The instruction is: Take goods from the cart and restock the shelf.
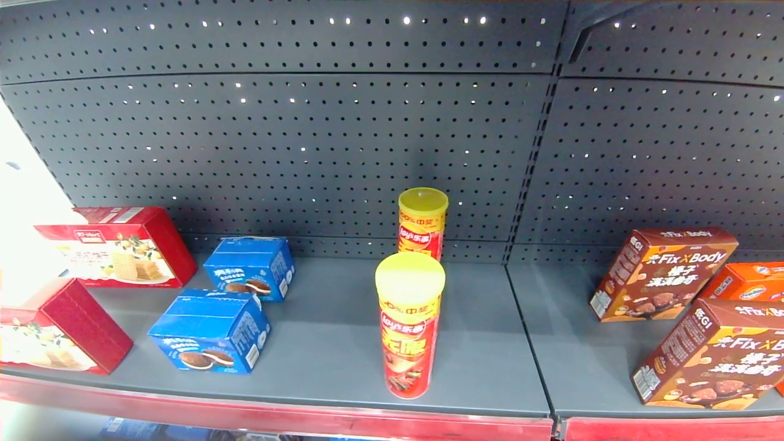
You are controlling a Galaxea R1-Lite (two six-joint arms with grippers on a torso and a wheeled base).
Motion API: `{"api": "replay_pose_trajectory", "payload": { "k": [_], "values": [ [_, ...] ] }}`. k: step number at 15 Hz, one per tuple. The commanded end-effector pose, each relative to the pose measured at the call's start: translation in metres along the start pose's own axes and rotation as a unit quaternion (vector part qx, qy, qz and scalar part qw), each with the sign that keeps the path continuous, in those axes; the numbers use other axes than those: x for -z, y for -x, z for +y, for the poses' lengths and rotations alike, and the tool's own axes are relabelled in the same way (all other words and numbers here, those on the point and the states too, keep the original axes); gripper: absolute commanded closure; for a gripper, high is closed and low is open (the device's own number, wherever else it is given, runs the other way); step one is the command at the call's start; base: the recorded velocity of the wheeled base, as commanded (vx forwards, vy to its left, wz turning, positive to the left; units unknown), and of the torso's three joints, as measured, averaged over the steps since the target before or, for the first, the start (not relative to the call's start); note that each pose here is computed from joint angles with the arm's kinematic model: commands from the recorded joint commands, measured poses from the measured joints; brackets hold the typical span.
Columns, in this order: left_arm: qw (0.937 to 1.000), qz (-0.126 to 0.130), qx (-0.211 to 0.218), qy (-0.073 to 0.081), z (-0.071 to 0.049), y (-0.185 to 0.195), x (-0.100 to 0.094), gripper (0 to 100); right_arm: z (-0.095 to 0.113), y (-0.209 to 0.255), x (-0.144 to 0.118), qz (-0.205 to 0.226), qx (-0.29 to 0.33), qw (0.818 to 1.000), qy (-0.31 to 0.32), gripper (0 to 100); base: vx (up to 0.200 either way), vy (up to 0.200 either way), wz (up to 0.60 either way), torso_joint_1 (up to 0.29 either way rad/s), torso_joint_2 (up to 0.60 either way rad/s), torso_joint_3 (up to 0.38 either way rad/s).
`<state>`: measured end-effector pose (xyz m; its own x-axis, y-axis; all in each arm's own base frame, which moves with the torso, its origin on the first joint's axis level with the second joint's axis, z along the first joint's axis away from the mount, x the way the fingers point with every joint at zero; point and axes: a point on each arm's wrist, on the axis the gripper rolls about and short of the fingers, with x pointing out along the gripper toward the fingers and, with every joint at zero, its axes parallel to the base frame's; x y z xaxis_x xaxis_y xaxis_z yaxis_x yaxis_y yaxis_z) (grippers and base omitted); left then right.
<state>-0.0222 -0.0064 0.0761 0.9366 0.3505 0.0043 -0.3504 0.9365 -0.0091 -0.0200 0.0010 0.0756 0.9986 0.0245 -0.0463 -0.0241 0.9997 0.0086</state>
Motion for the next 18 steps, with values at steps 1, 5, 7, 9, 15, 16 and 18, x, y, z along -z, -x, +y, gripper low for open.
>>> {"api": "replay_pose_trajectory", "payload": {
  "k": [1,5,7,9,15,16,18],
  "values": [
    [1.0000,0.001,0.000,0.000,0.0000,-0.0001,0.0000,0,-0.0002,0.0023,0.0010,-0.015,-0.002,1.000,-0.002,0,0.000,0.000,0.00,0.000,0.00,0.000],
    [1.0000,0.001,0.000,0.000,0.0000,-0.0001,0.0000,0,-0.0002,0.0023,0.0010,-0.015,-0.003,1.000,0.002,0,0.000,0.000,0.00,0.000,0.00,0.000],
    [1.0000,0.001,0.000,0.000,0.0000,-0.0001,0.0000,0,-0.0002,0.0023,0.0010,-0.015,-0.003,1.000,0.002,0,0.000,0.000,0.00,0.000,0.00,0.000],
    [1.0000,0.001,0.000,0.000,0.0000,-0.0001,0.0000,0,-0.0002,0.0023,0.0010,-0.015,-0.003,1.000,0.002,0,0.000,0.000,0.00,0.000,0.00,0.000],
    [1.0000,0.001,0.002,0.005,-0.0001,-0.0001,0.0000,0,-0.0002,0.0023,0.0010,-0.015,-0.003,1.000,0.003,0,0.000,0.000,0.00,0.000,0.00,0.000],
    [1.0000,0.001,0.003,0.004,-0.0001,-0.0001,0.0000,0,-0.0002,0.0023,0.0010,-0.015,-0.003,1.000,0.003,0,0.000,0.000,0.00,0.000,0.00,0.000],
    [1.0000,0.001,0.003,0.004,-0.0001,-0.0001,0.0000,0,-0.0002,0.0022,0.0010,-0.015,-0.004,1.000,0.003,0,0.000,0.000,0.00,0.000,0.00,0.000]
  ]
}}
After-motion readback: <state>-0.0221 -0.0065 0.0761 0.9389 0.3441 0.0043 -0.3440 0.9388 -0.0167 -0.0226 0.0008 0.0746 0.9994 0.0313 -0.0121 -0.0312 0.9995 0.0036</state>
